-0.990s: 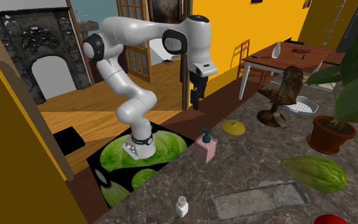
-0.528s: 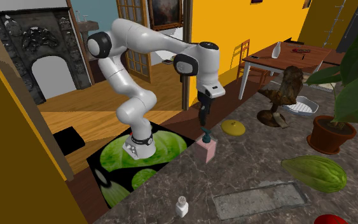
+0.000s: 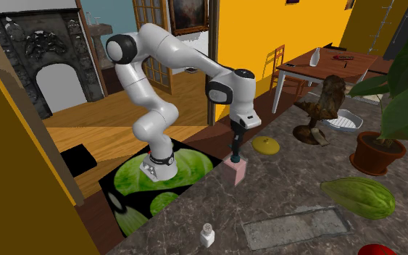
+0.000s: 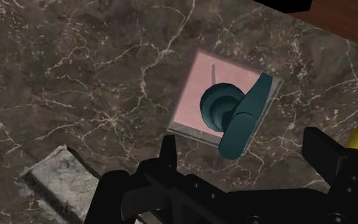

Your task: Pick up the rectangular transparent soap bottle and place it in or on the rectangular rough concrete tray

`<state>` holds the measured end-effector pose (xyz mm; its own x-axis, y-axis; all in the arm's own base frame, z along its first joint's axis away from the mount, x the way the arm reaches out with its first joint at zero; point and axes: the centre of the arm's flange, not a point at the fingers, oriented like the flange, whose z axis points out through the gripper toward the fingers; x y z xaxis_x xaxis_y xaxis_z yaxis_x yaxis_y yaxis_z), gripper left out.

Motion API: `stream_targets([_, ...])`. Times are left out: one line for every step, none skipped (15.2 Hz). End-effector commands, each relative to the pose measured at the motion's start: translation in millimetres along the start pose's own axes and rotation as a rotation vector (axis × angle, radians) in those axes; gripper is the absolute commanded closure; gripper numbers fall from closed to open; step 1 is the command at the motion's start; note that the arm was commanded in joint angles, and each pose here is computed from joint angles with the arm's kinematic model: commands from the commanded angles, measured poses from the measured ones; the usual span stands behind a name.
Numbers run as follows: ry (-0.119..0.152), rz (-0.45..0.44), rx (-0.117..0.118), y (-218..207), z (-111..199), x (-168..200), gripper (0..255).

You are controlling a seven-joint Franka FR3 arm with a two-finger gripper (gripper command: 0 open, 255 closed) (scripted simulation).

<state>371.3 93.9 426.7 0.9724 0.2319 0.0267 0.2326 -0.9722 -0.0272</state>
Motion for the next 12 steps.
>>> stream_targets([0.001,0.0,0.0,0.4,10.7,1.5,0])
stream_targets([0.001,0.0,0.0,0.4,15.9,1.5,0])
stream_targets([0.001,0.0,0.0,0.4,21.2,1.5,0])
stream_targets([0.001,0.0,0.0,0.4,24.3,1.5,0])
stream_targets([0.001,0.0,0.0,0.4,24.3,1.5,0])
stream_targets([0.001,0.0,0.0,0.4,24.3,1.5,0])
stream_targets([0.001,0.0,0.0,0.4,24.3,1.5,0])
stream_targets([0.001,0.0,0.0,0.4,24.3,1.5,0])
stream_targets([0.001,0.0,0.0,0.4,24.3,1.5,0])
stream_targets([0.001,0.0,0.0,0.4,24.3,1.5,0])
stream_targets([0.001,0.0,0.0,0.5,24.2,1.5,0])
stream_targets([0.001,0.0,0.0,0.5,24.2,1.5,255])
